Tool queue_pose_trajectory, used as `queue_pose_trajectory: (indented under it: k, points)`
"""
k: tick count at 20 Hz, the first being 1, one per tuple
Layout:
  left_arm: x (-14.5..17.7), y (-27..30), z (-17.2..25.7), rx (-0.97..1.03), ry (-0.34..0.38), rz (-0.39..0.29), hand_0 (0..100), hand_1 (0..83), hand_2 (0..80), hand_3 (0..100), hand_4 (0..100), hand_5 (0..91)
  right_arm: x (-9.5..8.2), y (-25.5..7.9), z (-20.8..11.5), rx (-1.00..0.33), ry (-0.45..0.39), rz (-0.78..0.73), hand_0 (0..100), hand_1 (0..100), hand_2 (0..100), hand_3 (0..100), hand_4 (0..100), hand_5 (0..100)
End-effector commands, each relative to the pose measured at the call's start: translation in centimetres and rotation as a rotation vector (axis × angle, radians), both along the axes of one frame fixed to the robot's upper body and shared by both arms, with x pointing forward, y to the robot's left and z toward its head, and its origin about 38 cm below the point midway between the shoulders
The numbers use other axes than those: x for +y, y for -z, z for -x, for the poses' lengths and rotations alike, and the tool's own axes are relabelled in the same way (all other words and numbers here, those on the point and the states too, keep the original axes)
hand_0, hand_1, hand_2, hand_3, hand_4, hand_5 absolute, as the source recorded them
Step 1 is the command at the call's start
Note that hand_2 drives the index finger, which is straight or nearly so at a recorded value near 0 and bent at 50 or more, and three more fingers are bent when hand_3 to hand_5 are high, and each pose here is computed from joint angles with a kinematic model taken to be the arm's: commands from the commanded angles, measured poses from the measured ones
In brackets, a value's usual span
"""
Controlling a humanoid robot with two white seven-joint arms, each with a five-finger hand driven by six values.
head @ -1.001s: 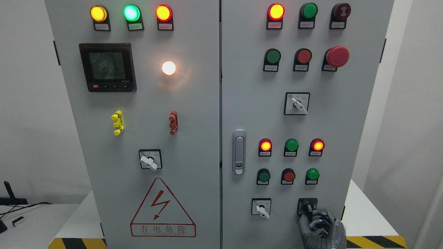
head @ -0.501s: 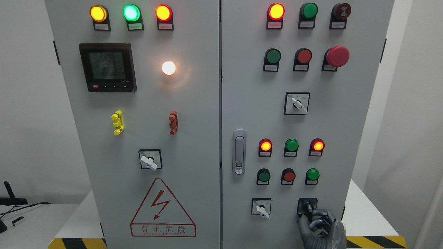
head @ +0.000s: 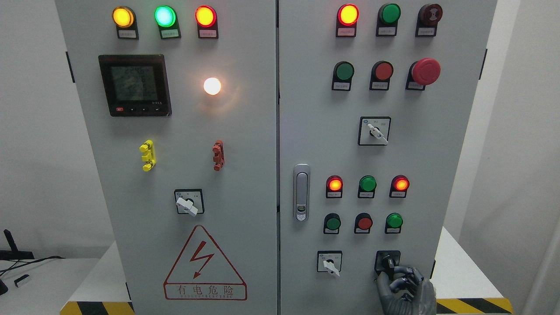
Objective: Trip black knob to open circuit
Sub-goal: 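Keep twisting the black knob with the right hand until it switches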
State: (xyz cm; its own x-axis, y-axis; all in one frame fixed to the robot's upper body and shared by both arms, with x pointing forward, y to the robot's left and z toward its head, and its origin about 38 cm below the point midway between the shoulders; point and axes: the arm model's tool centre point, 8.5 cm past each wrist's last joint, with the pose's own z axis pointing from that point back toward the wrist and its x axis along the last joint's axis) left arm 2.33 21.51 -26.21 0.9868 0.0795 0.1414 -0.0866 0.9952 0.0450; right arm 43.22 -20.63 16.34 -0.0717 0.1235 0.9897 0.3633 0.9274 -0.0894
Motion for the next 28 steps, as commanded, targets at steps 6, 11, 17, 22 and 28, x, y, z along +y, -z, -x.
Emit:
queue_pose_trajectory:
  k: [6, 11, 17, 22, 28]
  points:
    - [-0.01, 0.00, -0.03, 0.000, 0.031, 0.000, 12, 38.9, 0.0, 0, 0, 0.0, 0.59, 0.01, -0.15, 0.010, -0.030, -0.042, 77, 97, 57, 86, 82, 91]
    - [-0.01, 0.00, -0.03, 0.000, 0.031, 0.000, 12, 38.9, 0.0, 0, 0, 0.0, 0.65, -0.24, -0.15, 0.004, -0.033, -0.042, 77, 97, 57, 86, 82, 91]
    - [-0.11, 0.00, 0.02, 0.001, 0.031, 0.002, 12, 38.9, 0.0, 0, 0, 0.0, 1.00, -0.31, -0.14, 0.002, -0.043, -0.041, 77, 97, 58, 86, 82, 91]
    - [-0.01, 0.00, -0.03, 0.000, 0.031, 0.000, 12, 38.9, 0.0, 0, 0, 0.0, 1.21, -0.45, -0.14, 0.006, -0.066, -0.071, 78, 98, 58, 86, 82, 91]
    - [-0.01, 0.00, -0.03, 0.000, 0.031, 0.000, 12, 38.9, 0.0, 0, 0, 0.0, 1.26, -0.64, -0.15, 0.005, -0.073, -0.073, 78, 98, 58, 86, 82, 91]
